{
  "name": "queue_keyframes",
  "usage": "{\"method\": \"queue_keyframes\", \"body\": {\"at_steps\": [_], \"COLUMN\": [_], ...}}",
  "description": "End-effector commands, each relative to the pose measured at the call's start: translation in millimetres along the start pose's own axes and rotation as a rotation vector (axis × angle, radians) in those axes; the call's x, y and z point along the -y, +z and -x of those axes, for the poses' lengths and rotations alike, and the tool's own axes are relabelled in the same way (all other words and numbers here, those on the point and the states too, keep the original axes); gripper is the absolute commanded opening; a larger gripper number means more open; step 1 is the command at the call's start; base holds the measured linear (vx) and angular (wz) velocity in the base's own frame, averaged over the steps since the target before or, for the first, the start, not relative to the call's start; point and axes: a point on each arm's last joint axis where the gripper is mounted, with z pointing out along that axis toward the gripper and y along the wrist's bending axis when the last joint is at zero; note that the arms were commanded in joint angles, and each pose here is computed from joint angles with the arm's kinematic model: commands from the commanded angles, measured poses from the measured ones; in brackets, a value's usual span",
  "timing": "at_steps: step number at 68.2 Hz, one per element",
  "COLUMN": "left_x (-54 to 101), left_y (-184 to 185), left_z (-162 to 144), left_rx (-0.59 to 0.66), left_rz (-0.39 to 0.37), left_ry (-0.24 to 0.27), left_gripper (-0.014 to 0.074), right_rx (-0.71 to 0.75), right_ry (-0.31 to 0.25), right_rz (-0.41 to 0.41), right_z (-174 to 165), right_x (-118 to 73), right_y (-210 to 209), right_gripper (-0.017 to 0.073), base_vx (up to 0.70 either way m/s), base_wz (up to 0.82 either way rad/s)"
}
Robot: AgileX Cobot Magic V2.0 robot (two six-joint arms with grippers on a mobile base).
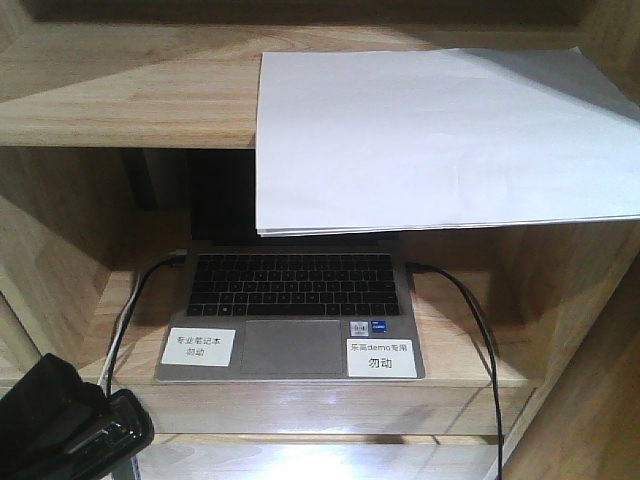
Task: Grab stapler and paper to desk for stapling
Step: 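Lower the held stapler toward the robot with the left gripper, then reach the right gripper to the edge of the white paper stack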
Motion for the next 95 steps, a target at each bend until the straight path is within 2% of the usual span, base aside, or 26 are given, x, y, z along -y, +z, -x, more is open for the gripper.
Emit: {"method": "queue_keyframes", "body": {"at_steps": [1,11,17,21,27,33,40,48,56,67,81,95], "left_x": [-4.1,-4.1,-4.1,-4.1,-4.1,-4.1,-4.1,-4.1,-4.1,-4.1,-4.1,-4.1], "left_y": [-4,-4,-4,-4,-4,-4,-4,-4,-4,-4,-4,-4], "left_z": [16,16,16,16,16,16,16,16,16,16,16,16], "left_rx": [0.109,0.109,0.109,0.109,0.109,0.109,0.109,0.109,0.109,0.109,0.109,0.109], "left_rz": [0.042,0.042,0.042,0.042,0.042,0.042,0.042,0.042,0.042,0.042,0.042,0.042], "left_ry": [-0.04,-0.04,-0.04,-0.04,-0.04,-0.04,-0.04,-0.04,-0.04,-0.04,-0.04,-0.04], "left_gripper": [-0.0006,-0.0006,-0.0006,-0.0006,-0.0006,-0.0006,-0.0006,-0.0006,-0.0006,-0.0006,-0.0006,-0.0006], "right_rx": [-0.036,-0.101,-0.115,-0.115,-0.122,-0.138,-0.171,-0.202,-0.229,-0.263,-0.288,-0.292], "right_ry": [0.019,0.076,0.095,0.13,0.213,0.252,0.254,0.24,0.257,0.28,0.314,0.318], "right_rz": [0.121,0.209,0.258,0.299,0.357,0.398,0.398,0.476,0.512,0.52,0.493,0.489], "right_z": [-2,-5,-5,-3,-2,-1,0,3,4,-1,-7,-7], "right_x": [-8.3,-14.7,-18.6,-22.6,-29.8,-36.7,-47.1,-69.3,-83.4,-91.2,-91.7,-98.2], "right_y": [-1,-3,-4,-4,-2,2,15,33,55,83,107,128], "right_gripper": [0.0228,0.0421,0.0487,0.0508,0.0512,0.0512,0.0512,0.0512,0.0512,0.0512,0.0512,0.0507], "base_vx": [0.0,0.0,0.0,0.0,0.0,0.0,0.0,0.0,0.0,0.0,0.0,0.0], "base_wz": [0.0,0.0,0.0,0.0,0.0,0.0,0.0,0.0,0.0,0.0,0.0,0.0]}}
